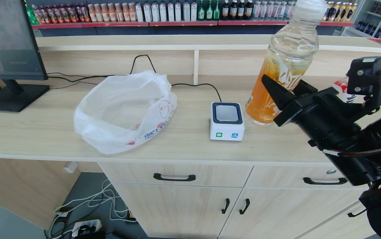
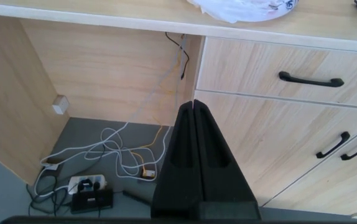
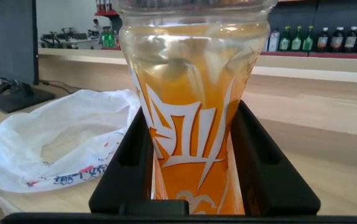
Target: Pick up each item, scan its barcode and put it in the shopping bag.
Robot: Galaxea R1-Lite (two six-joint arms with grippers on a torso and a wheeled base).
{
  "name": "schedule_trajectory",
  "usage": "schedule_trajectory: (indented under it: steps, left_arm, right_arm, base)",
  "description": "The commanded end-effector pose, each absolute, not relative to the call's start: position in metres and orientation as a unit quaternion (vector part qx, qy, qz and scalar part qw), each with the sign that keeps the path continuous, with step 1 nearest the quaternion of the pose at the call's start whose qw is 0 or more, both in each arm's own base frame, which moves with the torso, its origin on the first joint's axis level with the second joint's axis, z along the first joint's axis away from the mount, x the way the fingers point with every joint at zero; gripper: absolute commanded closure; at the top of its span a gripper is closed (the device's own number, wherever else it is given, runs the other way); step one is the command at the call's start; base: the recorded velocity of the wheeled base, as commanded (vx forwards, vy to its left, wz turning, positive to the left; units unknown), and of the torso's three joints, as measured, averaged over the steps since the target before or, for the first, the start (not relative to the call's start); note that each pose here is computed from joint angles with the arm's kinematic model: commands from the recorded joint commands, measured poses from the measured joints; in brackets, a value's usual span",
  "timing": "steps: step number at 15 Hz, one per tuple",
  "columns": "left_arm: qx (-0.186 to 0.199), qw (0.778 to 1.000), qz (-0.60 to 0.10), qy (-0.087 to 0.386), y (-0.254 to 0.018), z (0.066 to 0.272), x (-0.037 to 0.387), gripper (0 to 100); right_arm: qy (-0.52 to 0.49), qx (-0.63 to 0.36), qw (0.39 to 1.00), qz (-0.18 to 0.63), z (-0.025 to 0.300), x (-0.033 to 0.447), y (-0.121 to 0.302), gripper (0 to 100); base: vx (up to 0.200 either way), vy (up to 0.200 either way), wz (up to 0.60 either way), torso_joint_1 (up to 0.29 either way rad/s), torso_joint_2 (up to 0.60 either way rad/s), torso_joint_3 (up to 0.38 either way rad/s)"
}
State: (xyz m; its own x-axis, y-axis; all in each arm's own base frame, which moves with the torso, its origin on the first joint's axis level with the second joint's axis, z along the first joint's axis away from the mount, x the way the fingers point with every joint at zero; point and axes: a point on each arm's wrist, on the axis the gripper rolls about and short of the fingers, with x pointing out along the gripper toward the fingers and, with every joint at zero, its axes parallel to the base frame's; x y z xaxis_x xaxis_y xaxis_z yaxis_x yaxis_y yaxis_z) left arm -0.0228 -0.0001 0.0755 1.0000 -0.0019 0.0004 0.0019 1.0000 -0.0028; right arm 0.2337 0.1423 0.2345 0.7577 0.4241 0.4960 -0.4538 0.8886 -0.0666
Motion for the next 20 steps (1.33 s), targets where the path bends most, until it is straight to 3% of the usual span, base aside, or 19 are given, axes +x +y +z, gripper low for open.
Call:
schedule_trajectory:
  steps: [1, 5, 13, 16, 20]
  left_arm:
    - [-0.002, 1.000, -0.001, 0.000, 0.000, 0.075, -0.023, 100]
    - [-0.001, 1.000, -0.001, 0.000, 0.000, 0.075, -0.023, 100]
    - [0.000, 1.000, -0.001, 0.000, 0.000, 0.075, -0.023, 100]
    - [0.000, 1.000, -0.001, 0.000, 0.000, 0.075, -0.023, 100]
    - [0.001, 1.000, -0.001, 0.000, 0.000, 0.075, -0.023, 100]
  right_arm:
    - [-0.252, 0.027, 0.939, 0.234, 0.232, 0.235, 0.142, 100]
    - [-0.256, 0.022, 0.943, 0.213, 0.234, 0.241, 0.131, 100]
    - [-0.263, 0.005, 0.943, 0.204, 0.236, 0.243, 0.126, 100]
    - [-0.275, -0.063, 0.940, 0.192, 0.238, 0.257, 0.104, 100]
    - [-0.273, -0.191, 0.910, 0.246, 0.239, 0.272, 0.087, 100]
  base:
    - [0.000, 0.200, 0.00, 0.002, 0.00, 0.007]
    - [0.000, 0.200, 0.00, 0.001, 0.00, -0.001]
    - [0.000, 0.000, 0.00, 0.000, 0.00, 0.000]
    - [0.000, 0.000, 0.00, 0.000, 0.00, 0.000]
    - [0.000, 0.000, 0.00, 0.000, 0.00, 0.000]
